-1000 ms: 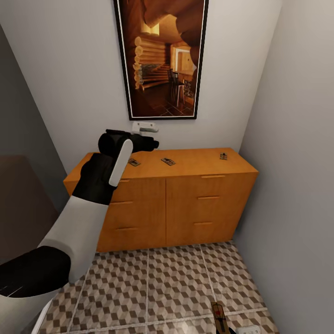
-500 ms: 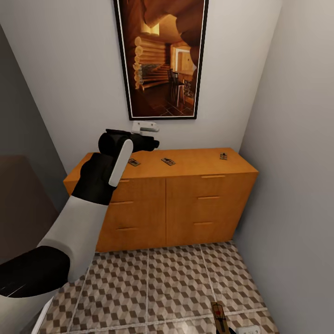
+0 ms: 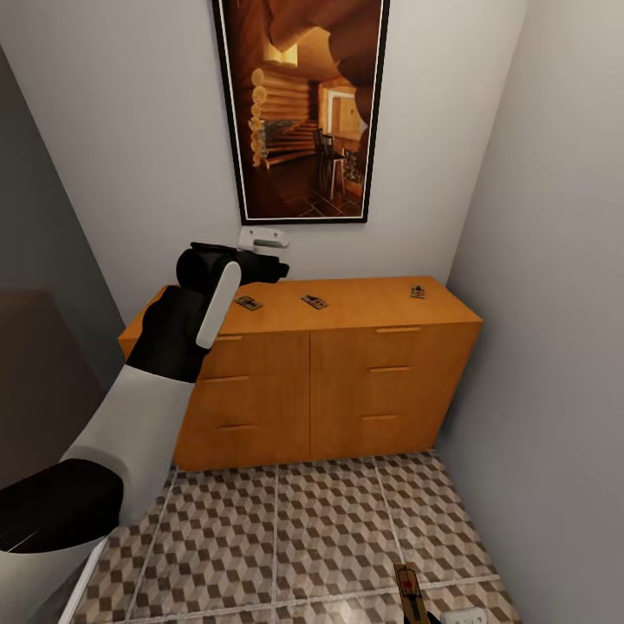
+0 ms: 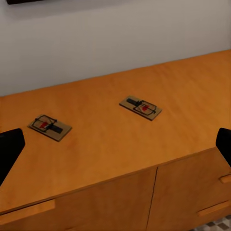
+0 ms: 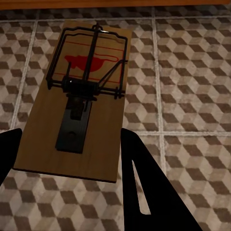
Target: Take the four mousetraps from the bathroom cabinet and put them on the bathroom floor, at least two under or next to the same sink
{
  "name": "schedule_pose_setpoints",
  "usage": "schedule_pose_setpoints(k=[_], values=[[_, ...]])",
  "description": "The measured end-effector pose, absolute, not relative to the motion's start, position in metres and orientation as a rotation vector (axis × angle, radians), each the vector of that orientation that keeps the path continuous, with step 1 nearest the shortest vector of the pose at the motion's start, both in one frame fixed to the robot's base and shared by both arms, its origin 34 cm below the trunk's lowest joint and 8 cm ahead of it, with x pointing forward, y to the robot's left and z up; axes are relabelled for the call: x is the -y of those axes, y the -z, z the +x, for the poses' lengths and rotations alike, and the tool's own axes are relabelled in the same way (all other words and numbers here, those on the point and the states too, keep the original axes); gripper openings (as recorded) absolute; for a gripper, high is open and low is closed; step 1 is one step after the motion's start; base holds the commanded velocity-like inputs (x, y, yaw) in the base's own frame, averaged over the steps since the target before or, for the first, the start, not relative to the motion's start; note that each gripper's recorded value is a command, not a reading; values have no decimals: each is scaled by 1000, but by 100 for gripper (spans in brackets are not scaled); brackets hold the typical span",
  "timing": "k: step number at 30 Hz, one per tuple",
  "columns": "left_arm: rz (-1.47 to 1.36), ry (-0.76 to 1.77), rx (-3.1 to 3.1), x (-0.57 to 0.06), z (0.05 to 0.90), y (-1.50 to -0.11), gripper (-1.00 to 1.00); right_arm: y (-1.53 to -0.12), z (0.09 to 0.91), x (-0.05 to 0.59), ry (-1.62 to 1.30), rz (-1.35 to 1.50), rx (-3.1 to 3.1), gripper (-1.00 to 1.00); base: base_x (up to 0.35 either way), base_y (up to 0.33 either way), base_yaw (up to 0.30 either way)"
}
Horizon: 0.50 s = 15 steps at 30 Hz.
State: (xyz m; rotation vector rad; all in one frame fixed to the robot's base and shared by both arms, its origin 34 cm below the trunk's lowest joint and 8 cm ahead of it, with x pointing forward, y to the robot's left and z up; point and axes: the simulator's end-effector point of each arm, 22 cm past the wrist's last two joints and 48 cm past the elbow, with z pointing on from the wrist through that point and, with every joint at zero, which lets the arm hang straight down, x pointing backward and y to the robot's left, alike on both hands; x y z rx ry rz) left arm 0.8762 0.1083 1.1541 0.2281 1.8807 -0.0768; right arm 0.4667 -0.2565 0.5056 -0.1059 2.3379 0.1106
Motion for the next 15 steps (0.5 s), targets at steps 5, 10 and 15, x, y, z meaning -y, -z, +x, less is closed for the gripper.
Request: schedule_pose_setpoints(k=[5, 10, 15], values=[[222, 67, -1881, -114, 878, -1154, 100, -506, 467, 257, -111, -106, -2338, -100, 0, 0, 0], [219, 64, -1881, -117, 878, -1154, 100, -505, 467, 256, -111, -106, -2339, -100, 0, 0, 0], [219, 63, -1879, -117, 878, -1155, 100, -505, 467, 250, -121, -105, -2338, -100, 0, 0, 0]])
